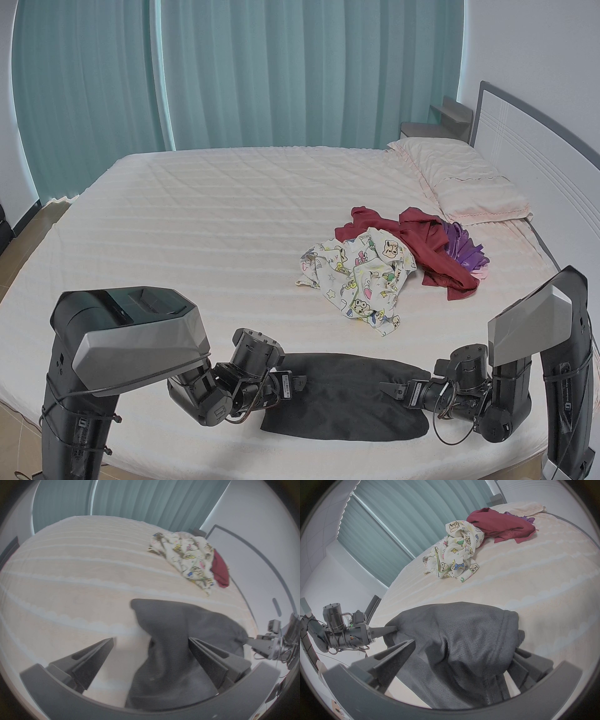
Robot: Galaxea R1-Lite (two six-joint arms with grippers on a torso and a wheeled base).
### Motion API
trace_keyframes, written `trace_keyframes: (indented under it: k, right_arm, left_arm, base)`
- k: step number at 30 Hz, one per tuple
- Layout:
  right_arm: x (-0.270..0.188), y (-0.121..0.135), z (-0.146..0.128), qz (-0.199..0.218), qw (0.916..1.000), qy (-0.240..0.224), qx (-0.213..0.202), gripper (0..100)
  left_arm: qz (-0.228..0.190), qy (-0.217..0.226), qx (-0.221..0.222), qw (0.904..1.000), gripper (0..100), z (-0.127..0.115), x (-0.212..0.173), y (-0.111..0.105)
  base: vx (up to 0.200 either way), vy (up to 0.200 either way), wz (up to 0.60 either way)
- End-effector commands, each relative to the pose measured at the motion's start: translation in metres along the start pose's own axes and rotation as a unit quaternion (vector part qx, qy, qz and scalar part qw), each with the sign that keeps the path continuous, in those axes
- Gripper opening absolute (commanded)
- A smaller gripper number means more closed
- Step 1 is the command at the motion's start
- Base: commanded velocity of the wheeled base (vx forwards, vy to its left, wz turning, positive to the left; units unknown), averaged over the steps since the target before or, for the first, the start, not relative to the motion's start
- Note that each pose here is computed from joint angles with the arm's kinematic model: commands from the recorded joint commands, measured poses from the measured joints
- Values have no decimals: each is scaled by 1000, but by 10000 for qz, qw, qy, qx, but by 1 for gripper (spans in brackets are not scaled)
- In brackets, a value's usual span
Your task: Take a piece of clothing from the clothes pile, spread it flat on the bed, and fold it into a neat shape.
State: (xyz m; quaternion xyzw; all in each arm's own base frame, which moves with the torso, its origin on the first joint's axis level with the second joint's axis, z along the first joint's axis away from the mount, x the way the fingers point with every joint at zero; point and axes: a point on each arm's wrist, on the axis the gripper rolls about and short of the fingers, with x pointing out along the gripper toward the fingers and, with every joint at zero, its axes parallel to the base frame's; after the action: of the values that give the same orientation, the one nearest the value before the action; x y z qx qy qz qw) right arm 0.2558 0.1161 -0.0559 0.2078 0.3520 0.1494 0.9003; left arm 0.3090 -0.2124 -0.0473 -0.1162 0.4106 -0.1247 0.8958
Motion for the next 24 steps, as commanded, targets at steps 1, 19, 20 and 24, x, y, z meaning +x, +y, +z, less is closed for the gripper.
trace_keyframes:
  k: [1, 19, 20, 24]
  right_arm:
    - [-7, -4, 14, -47, 9996, -281, 74, 100]
    - [-20, -23, 45, -270, 9950, -891, 359, 100]
    - [-20, -23, 44, -278, 9951, -878, 354, 100]
    - [-19, -22, 44, -265, 9953, -860, 351, 100]
  left_arm:
    - [244, -44, -52, 9997, 100, 11, -3, 7]
    - [102, -461, -1050, 9933, 100, 35, 34, 3]
    - [105, -428, -1032, 9937, 100, 33, 34, 3]
    - [51, -439, -1007, 9939, 100, 34, 36, -1]
  base:
    - [0, 0, 0]
    - [0, 0, 0]
    - [0, 0, 0]
    - [0, 0, 0]
